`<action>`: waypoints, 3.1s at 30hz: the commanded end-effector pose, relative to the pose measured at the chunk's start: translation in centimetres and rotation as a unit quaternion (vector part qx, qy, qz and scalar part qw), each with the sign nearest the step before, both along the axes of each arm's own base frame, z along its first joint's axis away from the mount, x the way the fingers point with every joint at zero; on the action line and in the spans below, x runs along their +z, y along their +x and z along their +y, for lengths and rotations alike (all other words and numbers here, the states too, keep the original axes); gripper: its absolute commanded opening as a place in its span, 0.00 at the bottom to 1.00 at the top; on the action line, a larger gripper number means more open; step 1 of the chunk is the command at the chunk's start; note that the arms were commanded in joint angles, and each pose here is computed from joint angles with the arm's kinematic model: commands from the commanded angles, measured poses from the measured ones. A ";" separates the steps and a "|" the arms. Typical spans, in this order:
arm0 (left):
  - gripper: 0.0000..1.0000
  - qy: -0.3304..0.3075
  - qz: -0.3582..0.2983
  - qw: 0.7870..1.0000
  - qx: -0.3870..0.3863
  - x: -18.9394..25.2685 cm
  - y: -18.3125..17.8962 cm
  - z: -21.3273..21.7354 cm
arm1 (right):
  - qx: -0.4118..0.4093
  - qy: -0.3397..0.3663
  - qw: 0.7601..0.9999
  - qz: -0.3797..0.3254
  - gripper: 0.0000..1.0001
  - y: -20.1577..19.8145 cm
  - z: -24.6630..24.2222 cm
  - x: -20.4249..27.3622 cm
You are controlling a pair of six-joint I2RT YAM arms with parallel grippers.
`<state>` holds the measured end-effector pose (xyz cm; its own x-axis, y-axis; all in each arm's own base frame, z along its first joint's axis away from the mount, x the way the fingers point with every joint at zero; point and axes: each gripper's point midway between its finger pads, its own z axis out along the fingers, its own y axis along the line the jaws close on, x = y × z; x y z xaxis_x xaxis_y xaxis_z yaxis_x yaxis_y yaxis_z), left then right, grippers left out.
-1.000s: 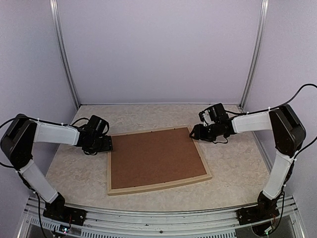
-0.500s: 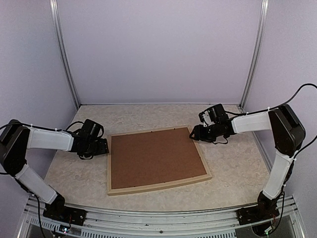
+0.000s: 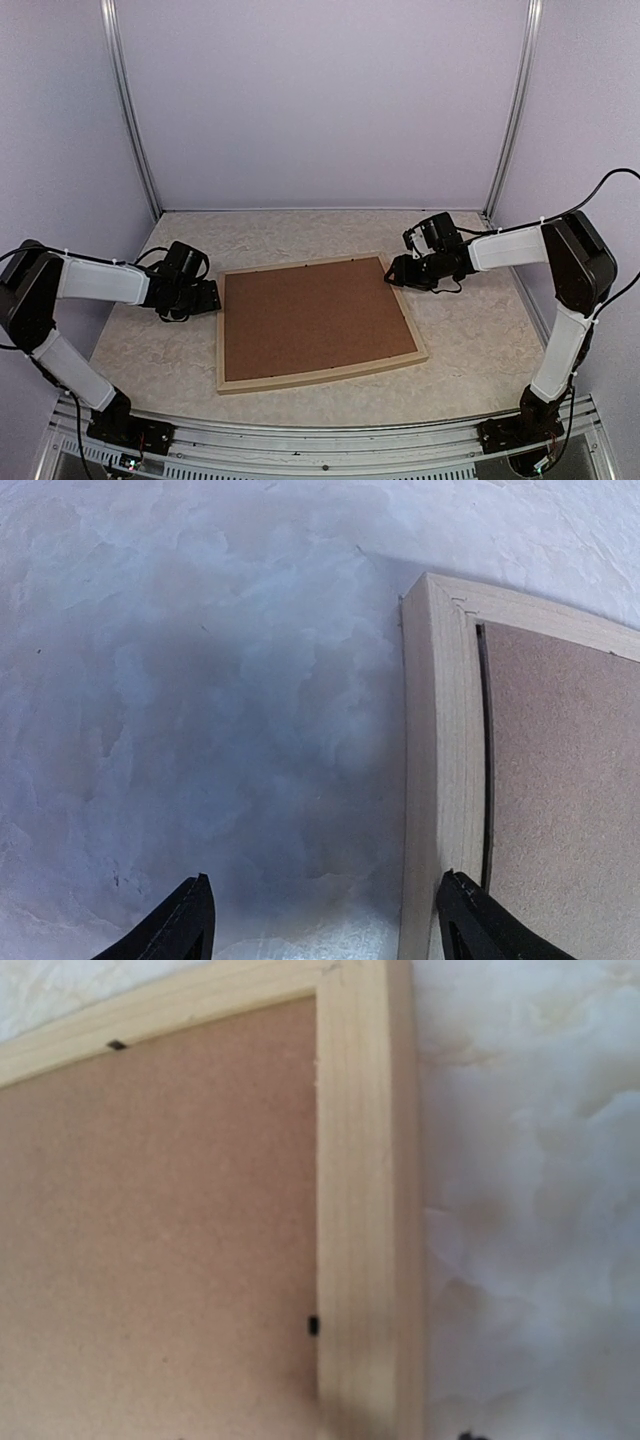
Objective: Put the photo into the frame
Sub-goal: Press the fastener onto the backboard.
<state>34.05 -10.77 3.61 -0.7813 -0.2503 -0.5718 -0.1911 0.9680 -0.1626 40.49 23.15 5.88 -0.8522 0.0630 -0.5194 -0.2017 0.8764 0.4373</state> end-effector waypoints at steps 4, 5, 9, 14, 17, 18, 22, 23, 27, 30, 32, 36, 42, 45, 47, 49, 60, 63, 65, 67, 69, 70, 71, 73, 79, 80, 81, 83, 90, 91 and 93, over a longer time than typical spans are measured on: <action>0.76 -0.013 0.007 1.000 -0.013 -0.8 0.2 -0.8 | 0.002 0.001 1.000 0.007 0.58 -0.1 -0.3 -0.8; 0.76 -0.014 0.008 1.000 -0.015 -0.9 0.1 -1.0 | 0.002 0.002 1.000 0.007 0.58 0.0 -0.3 -0.7; 0.76 -0.009 0.017 1.000 -0.023 -1.6 -0.1 -1.4 | 0.004 0.002 1.000 0.009 0.58 -0.1 -0.2 -0.9; 0.76 -0.004 0.031 0.999 -0.038 -2.5 -1.0 -2.6 | 0.024 0.009 0.999 0.036 0.57 -0.4 0.6 -2.4; 0.76 -0.008 0.038 0.998 -0.050 -3.0 -1.8 -3.7 | 0.034 0.022 0.998 0.052 0.57 -1.1 1.0 -3.4; 0.76 -0.008 0.040 0.998 -0.052 -3.1 -1.9 -4.0 | 0.037 0.030 0.997 0.055 0.57 -1.3 1.3 -3.6; 0.76 -0.021 0.049 0.996 -0.067 -3.7 -2.4 -5.1 | 0.047 0.045 0.995 0.074 0.57 -1.9 1.9 -4.6; 0.76 -0.025 0.052 0.996 -0.071 -3.9 -2.5 -5.4 | 0.049 0.047 0.995 0.078 0.56 -2.1 1.9 -4.9; 0.75 -0.035 0.054 0.993 -0.100 -3.7 -3.0 -7.4 | 0.057 0.055 0.993 0.090 0.54 -2.7 2.3 -5.6; 0.76 -0.017 0.069 0.990 -0.123 -4.1 -3.6 -8.5 | 0.063 0.054 0.992 0.094 0.54 -3.1 2.7 -6.0; 0.76 0.013 0.080 0.989 -0.126 -4.5 -4.0 -8.4 | 0.066 0.054 0.992 0.096 0.53 -3.2 3.0 -6.0; 0.75 0.047 0.102 0.984 -0.136 -5.7 -4.8 -8.3 | 0.066 0.051 0.992 0.099 0.53 -3.4 2.9 -6.3; 0.76 0.106 0.123 0.976 -0.143 -7.0 -5.3 -8.3 | 0.066 0.050 0.992 0.099 0.53 -3.4 2.9 -6.3; 0.76 0.131 0.115 0.973 -0.153 -7.1 -4.9 -8.9 | 0.068 0.046 0.992 0.097 0.53 -3.4 3.0 -6.3; 0.76 0.146 0.108 0.970 -0.164 -7.2 -4.8 -9.5 | 0.069 0.043 0.992 0.098 0.53 -3.4 3.0 -6.4; 0.77 0.165 0.102 0.966 -0.169 -7.1 -4.6 -9.9 | 0.068 0.039 0.992 0.099 0.53 -3.5 2.9 -6.5; 0.83 0.122 0.049 0.984 -0.122 -2.5 -3.3 -8.4 | 0.070 0.023 0.993 0.088 0.54 -3.2 2.5 -5.5; 0.90 0.099 0.023 0.989 -0.104 -0.4 -3.0 -7.8 | 0.072 0.018 0.994 0.078 0.54 -3.1 2.3 -4.8; 0.94 0.076 0.010 0.993 -0.093 0.8 -2.9 -7.3 | 0.070 0.012 0.995 0.071 0.54 -3.0 2.1 -4.2; 0.95 0.045 0.005 0.995 -0.086 1.4 -2.8 -6.7 | 0.071 0.011 0.996 0.059 0.54 -2.8 2.0 -3.2; 0.96 0.006 -0.003 0.997 -0.083 2.1 -2.5 -6.4 | 0.068 0.015 0.996 0.047 0.55 -2.4 1.6 -2.0; 0.96 -0.010 -0.008 0.997 -0.082 2.5 -2.3 -6.3 | 0.067 0.018 0.997 0.041 0.55 -2.1 1.4 -1.4; 0.96 -0.017 -0.007 0.997 -0.081 2.5 -2.3 -6.0 | 0.064 0.020 0.997 0.036 0.55 -1.8 1.1 -1.0; 0.96 -0.016 -0.005 0.997 -0.076 2.5 -2.1 -5.5 | 0.058 0.020 0.998 0.029 0.55 -1.0 0.5 -0.4; 0.89 -0.030 0.016 0.997 -0.076 0.9 -1.8 -5.3 | 0.053 0.040 0.998 0.023 0.49 0.8 -0.4 0.2; 0.87 -0.035 0.017 0.996 -0.077 0.8 -1.7 -5.4 | 0.052 0.046 0.997 0.022 0.48 1.0 -0.6 0.3; 0.86 -0.039 0.017 0.996 -0.078 0.6 -1.6 -5.4 | 0.050 0.050 0.997 0.021 0.46 1.3 -0.7 0.4; 0.84 -0.046 0.017 0.996 -0.078 0.4 -1.3 -5.5 | 0.046 0.056 0.997 0.019 0.44 1.9 -1.1 0.6; 0.82 -0.047 0.027 0.995 -0.082 -0.5 -1.0 -5.6 | 0.029 0.037 0.999 0.020 0.43 3.6 -2.3 -0.1; 0.82 -0.046 0.027 0.995 -0.083 -0.6 -1.0 -5.6 | 0.028 0.030 0.999 0.020 0.42 3.7 -2.4 -0.2; 0.82 -0.045 0.027 0.995 -0.082 -0.6 -1.0 -5.5 | 0.028 0.024 0.999 0.019 0.42 4.0 -2.5 -0.4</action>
